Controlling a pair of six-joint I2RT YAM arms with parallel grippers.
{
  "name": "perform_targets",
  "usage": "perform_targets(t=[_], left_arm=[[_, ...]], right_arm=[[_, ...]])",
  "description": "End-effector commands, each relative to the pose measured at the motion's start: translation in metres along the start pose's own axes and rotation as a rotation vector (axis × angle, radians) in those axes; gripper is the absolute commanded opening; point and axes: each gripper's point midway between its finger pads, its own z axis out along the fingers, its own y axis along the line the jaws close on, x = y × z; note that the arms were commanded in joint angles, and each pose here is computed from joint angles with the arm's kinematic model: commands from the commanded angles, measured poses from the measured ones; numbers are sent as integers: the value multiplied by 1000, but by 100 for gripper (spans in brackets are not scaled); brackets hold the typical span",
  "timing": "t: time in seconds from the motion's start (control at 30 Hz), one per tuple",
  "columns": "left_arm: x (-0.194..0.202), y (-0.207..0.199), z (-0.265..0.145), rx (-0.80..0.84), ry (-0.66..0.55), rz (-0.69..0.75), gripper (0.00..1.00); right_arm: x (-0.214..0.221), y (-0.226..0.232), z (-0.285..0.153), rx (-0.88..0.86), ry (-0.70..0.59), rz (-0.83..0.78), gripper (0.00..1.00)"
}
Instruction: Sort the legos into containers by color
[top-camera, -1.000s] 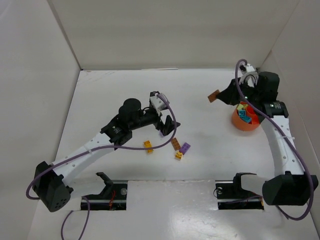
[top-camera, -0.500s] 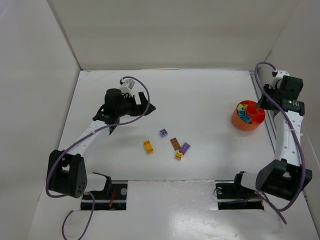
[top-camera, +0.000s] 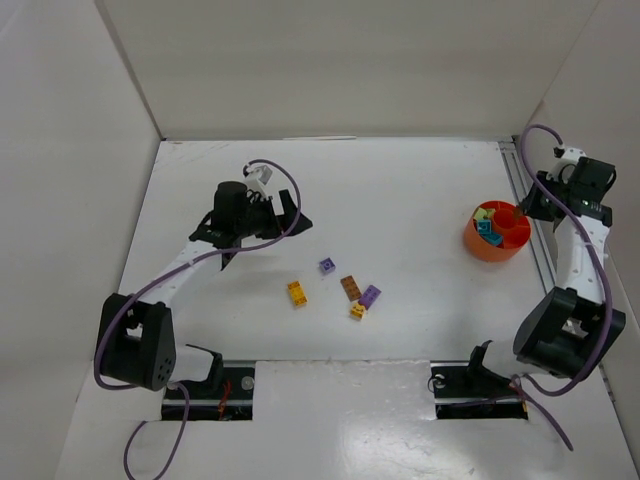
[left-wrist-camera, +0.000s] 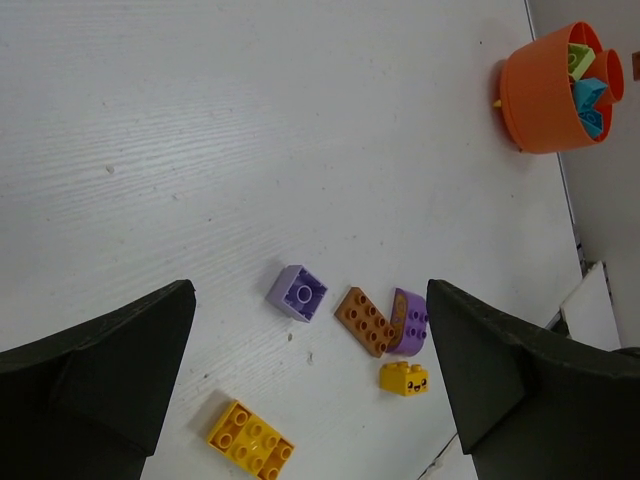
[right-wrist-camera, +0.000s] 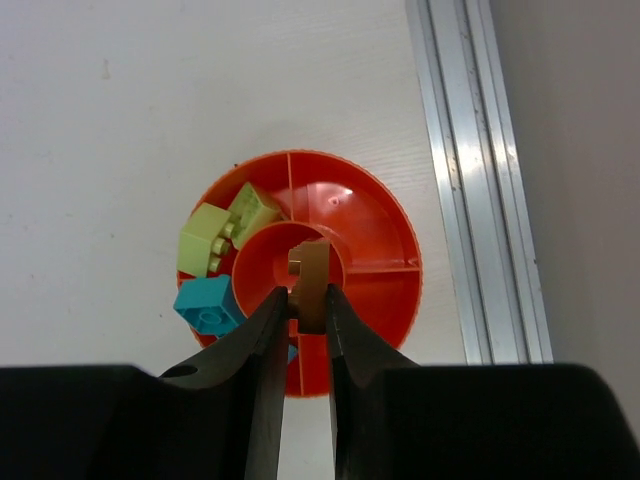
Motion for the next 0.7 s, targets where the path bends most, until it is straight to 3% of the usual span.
perform_targets(t=[0.0, 0.37, 0.5, 0.67], left_arm=[[-2, 1, 1, -1, -9, -11, 100], [17, 24, -10, -118, -10, -75, 100], [24, 26, -14, -134, -2, -91, 100], [22, 26, -19, -146, -22, -96, 100]], right_arm=[[-26, 11, 12, -90, -106, -16, 0], [-1, 10, 39, -117, -42, 17, 0], [18, 13, 36, -122, 9, 35, 0], [17, 6, 19, -49, -16, 24, 0]])
